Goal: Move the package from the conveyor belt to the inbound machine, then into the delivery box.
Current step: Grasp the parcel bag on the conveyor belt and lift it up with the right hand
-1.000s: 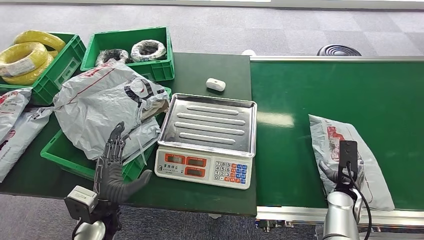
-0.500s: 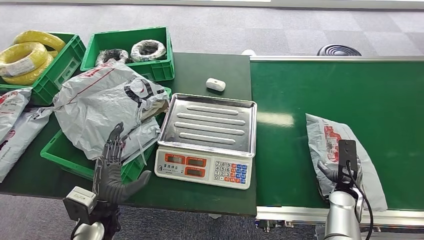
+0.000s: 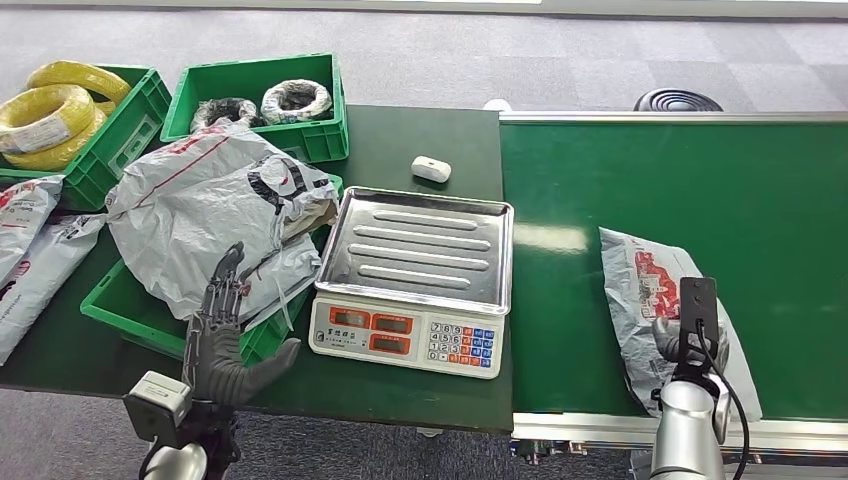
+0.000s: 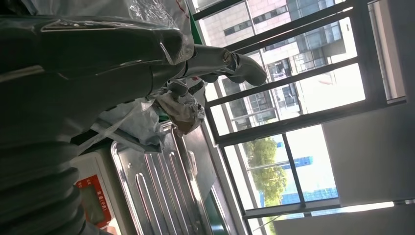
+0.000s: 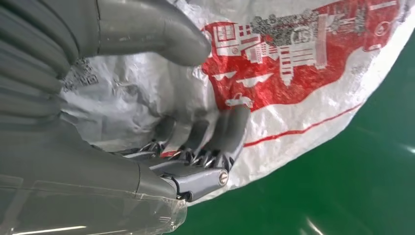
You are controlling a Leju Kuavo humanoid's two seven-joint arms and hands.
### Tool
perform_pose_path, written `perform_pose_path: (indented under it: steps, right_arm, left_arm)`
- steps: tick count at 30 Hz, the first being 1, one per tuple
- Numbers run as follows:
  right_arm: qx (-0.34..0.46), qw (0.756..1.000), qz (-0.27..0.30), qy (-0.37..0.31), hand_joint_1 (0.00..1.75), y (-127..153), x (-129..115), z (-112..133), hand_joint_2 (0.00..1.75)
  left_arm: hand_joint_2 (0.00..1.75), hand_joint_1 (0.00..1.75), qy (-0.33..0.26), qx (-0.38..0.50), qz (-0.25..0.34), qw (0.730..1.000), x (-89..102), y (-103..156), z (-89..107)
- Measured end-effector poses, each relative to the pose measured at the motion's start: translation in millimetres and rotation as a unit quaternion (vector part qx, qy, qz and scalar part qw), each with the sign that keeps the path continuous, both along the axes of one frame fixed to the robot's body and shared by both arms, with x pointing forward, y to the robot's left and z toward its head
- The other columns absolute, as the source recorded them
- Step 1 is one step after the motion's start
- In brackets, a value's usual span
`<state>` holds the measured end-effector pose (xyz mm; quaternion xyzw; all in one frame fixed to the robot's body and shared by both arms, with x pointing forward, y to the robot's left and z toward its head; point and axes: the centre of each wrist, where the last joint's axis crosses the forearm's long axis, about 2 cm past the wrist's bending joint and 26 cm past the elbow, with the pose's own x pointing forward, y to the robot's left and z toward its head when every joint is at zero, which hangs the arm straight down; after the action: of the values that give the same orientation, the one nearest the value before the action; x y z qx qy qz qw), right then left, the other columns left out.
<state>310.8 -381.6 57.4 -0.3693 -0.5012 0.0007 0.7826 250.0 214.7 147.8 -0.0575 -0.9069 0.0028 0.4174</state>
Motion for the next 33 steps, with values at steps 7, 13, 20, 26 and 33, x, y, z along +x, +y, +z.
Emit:
perform_pose_path:
  steps: [7,13,20,26,33]
  right_arm:
    - [-0.010,1.000,0.005,-0.021,1.73,4.1,3.2,5.4,1.75]
    - [-0.015,0.999,0.007,-0.030,1.73,6.4,4.0,6.1,1.75]
    - [-0.015,0.999,0.007,-0.034,0.00,7.4,4.3,6.5,1.75]
    - [-0.019,0.999,0.002,-0.039,0.00,7.5,2.3,7.5,1.75]
    - [0.014,0.997,0.042,-0.056,0.00,31.1,-2.6,5.5,1.75]
  left_arm:
    - [1.75,0.00,-0.003,0.000,0.007,1.000,-2.4,1.5,-2.4]
    - [1.75,0.00,-0.003,-0.003,0.011,1.000,-5.4,3.1,-5.6]
    - [1.75,0.00,0.000,-0.003,0.014,1.000,-7.2,4.2,-7.5]
    - [1.75,0.00,0.003,-0.004,0.013,1.000,-9.1,3.7,-7.8]
    - [1.75,0.00,0.000,-0.001,0.006,1.000,-8.9,1.2,-0.7]
